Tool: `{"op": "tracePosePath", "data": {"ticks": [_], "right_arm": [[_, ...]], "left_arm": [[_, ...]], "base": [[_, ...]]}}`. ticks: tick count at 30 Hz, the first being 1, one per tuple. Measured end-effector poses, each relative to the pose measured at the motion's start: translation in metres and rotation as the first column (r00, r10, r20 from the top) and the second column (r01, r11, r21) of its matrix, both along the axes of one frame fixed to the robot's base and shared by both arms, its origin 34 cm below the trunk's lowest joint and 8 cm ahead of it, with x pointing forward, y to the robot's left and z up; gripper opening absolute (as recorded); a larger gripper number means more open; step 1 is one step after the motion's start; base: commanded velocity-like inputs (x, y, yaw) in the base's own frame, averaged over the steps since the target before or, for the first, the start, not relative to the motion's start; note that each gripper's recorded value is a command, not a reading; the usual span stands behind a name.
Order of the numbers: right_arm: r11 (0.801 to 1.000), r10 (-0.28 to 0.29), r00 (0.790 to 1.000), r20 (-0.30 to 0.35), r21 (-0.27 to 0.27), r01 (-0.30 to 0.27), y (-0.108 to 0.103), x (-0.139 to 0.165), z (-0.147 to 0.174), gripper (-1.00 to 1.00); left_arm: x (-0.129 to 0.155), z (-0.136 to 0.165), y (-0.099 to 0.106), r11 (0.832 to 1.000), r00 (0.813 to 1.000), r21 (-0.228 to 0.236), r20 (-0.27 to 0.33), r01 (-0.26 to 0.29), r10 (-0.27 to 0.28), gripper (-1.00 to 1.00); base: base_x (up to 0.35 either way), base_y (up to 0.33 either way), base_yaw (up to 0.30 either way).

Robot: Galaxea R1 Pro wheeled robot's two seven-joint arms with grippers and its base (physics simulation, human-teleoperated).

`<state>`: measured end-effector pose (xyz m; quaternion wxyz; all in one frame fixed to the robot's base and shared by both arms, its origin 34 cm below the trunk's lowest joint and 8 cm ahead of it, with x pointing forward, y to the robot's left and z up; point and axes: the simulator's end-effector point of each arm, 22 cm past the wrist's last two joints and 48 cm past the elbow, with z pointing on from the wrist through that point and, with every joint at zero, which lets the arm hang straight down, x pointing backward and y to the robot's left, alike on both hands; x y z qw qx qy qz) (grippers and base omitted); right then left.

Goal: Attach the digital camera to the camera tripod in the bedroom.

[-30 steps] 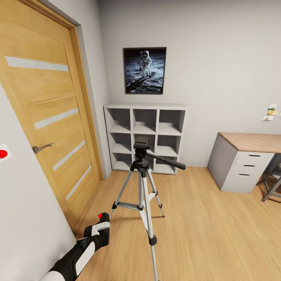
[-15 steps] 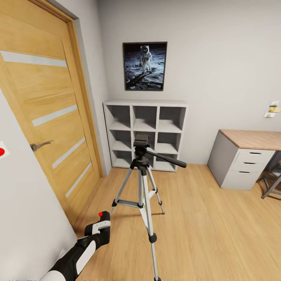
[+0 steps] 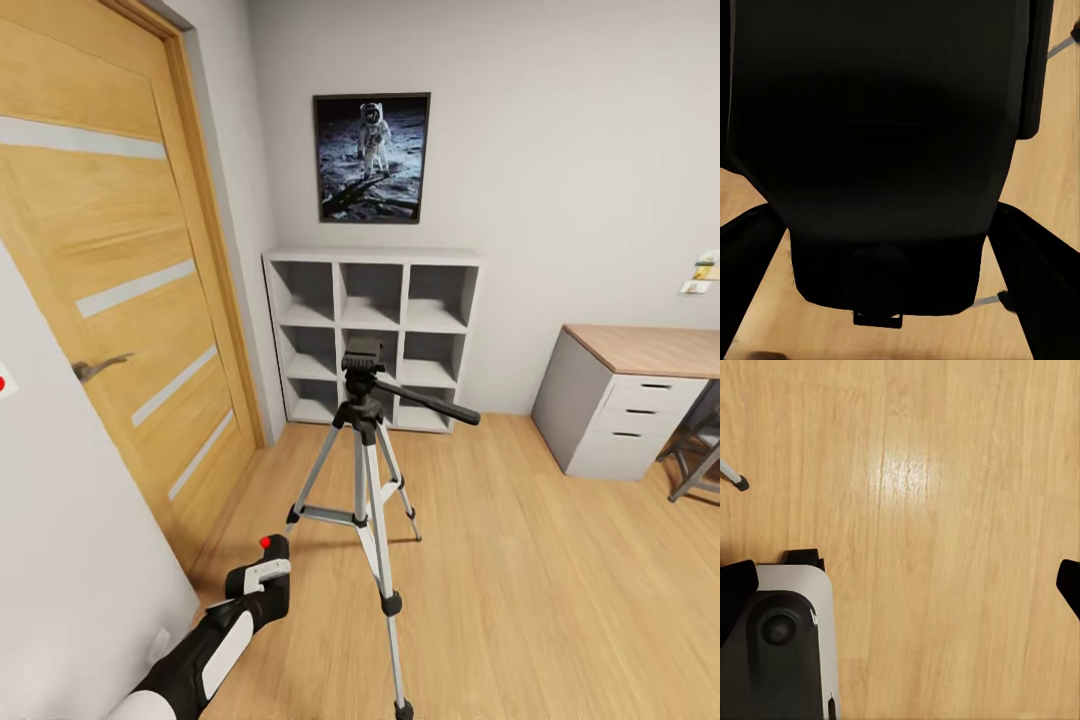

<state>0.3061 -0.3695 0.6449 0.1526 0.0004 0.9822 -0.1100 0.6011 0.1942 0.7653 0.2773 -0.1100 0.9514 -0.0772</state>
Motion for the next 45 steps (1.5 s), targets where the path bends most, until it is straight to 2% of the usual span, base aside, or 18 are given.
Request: {"op": "tracePosePath", "data": {"ticks": [12,45], "right_arm": [[1.000,0.000,1.000,-0.019,0.000,0.000,0.000,-0.007,-0.004,1.00],[1.000,0.001,0.997,-0.072,0.000,-0.001,0.000,-0.026,-0.013,1.00]], "left_arm": [[-0.003,-0.005,-0.022,1.000,1.000,-0.020,-0.013,0.019,-0.019,-1.00],[-0.018,-0.032,-0.022,1.000,0.997,-0.020,-0.070,0.021,-0.022,-1.00]], "base": [[0.000,0.000,0.000],[0.000,0.000,0.000]]}}
